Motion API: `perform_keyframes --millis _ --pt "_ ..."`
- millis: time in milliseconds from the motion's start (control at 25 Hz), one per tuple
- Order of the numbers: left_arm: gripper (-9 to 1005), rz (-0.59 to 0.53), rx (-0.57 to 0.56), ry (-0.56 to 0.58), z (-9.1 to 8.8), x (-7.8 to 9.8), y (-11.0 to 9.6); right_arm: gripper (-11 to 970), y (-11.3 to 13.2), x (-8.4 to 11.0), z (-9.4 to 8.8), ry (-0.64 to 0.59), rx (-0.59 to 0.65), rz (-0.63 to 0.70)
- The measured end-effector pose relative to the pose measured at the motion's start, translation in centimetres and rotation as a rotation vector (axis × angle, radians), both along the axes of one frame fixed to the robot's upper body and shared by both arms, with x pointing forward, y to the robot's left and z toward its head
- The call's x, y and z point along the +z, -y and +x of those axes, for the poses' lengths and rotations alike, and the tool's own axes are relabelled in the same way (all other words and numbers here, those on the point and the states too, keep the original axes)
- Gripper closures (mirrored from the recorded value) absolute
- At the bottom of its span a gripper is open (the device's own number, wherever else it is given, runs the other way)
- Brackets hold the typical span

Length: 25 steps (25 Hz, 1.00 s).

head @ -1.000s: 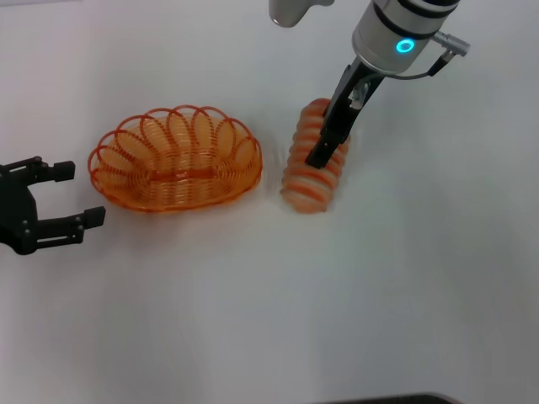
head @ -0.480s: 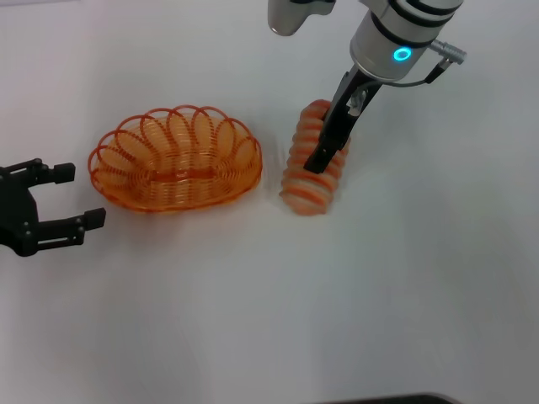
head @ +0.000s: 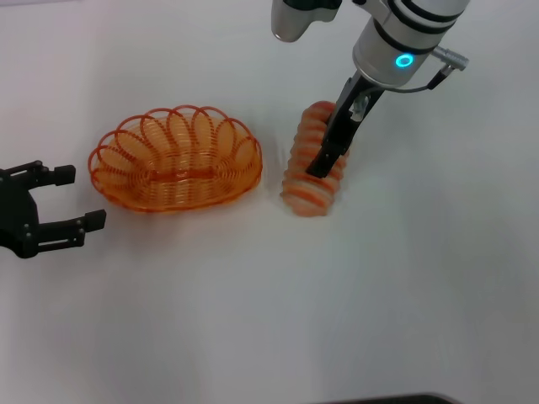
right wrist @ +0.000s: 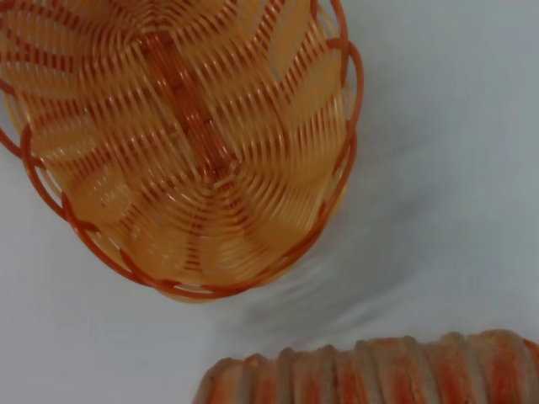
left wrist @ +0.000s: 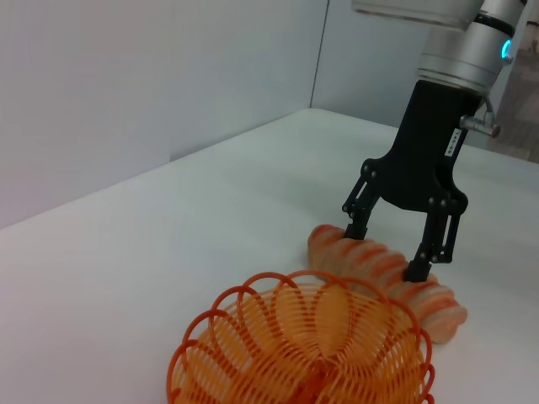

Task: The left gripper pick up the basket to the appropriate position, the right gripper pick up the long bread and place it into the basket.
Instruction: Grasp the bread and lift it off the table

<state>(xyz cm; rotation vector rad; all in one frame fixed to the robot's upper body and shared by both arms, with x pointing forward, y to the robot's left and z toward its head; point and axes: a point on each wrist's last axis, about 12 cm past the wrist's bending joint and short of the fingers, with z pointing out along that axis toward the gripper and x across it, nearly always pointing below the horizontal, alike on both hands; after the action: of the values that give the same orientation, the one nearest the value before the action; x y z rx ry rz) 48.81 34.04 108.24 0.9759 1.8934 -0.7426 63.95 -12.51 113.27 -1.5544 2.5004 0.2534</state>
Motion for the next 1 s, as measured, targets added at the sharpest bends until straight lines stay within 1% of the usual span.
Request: perform_keyframes --millis 600,800,1000 --pt "176 -0.007 -0.003 -0.004 -0.05 -0.17 0.1 99 -0.17 -0.19 -0.05 0.004 0.011 -0.009" --pt "177 -0.006 -0.003 -0.004 -0.03 -0.15 0.09 205 -0.2 -0.18 -0.04 0.004 0.012 -0.01" --pt "177 -0.006 -0.004 -0.003 -0.03 -0.15 0.1 260 -0.19 -0.18 -0.05 0.004 0.015 -0.011"
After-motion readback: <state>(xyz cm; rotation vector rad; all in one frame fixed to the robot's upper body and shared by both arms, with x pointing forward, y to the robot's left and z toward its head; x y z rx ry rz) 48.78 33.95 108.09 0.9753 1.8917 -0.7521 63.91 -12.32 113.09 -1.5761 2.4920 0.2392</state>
